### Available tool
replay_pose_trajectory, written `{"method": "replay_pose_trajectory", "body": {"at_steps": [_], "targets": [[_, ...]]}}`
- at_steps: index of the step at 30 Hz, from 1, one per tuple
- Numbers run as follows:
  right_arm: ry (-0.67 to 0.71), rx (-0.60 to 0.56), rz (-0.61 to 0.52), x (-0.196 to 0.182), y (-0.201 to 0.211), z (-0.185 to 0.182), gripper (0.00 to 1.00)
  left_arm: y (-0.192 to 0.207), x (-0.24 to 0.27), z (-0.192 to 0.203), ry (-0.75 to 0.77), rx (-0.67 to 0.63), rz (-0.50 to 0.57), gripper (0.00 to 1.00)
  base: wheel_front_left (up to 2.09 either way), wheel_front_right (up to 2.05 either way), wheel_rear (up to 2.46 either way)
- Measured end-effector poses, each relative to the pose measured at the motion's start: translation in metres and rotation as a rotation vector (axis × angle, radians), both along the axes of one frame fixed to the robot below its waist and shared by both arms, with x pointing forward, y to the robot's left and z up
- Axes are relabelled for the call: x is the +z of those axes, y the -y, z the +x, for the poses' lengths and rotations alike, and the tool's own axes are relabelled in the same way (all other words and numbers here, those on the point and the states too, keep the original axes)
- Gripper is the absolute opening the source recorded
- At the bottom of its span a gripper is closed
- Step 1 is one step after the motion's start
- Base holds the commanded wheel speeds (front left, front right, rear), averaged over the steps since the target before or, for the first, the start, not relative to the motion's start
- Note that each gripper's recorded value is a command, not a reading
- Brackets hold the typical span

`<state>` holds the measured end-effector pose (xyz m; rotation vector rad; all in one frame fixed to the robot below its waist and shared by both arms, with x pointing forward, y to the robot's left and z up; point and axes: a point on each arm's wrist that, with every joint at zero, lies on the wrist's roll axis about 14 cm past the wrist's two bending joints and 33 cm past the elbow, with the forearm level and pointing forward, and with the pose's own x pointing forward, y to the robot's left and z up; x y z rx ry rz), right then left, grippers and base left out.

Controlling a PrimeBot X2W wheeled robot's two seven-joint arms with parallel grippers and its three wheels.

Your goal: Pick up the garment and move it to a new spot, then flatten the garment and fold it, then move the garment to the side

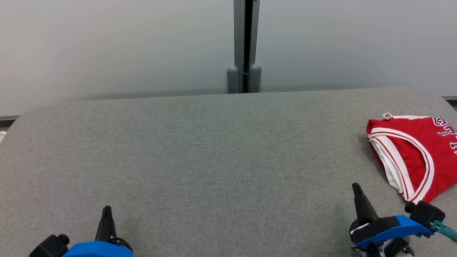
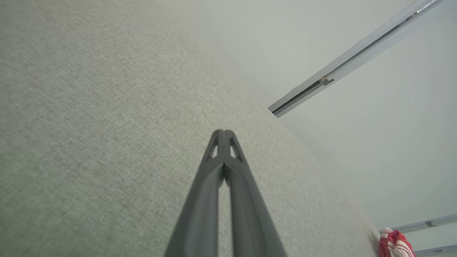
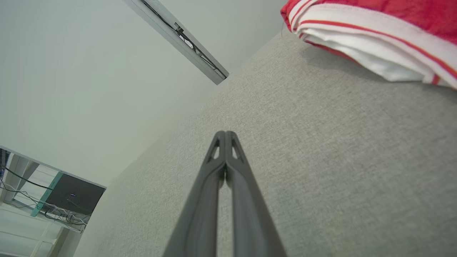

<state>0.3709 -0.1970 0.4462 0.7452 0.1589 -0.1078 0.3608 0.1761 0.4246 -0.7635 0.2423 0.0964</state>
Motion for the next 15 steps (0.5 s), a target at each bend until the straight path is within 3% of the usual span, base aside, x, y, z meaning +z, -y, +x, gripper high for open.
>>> {"method": "replay_pose_trajectory", "body": {"at_steps": [15], "targets": [[0.030, -0.038, 0.187, 0.010, 0.003, 0.004, 0.00, -0.004, 0.014, 0.008, 0.031, 0.046, -0.182, 0.00, 0.00, 0.00, 0.00]]}}
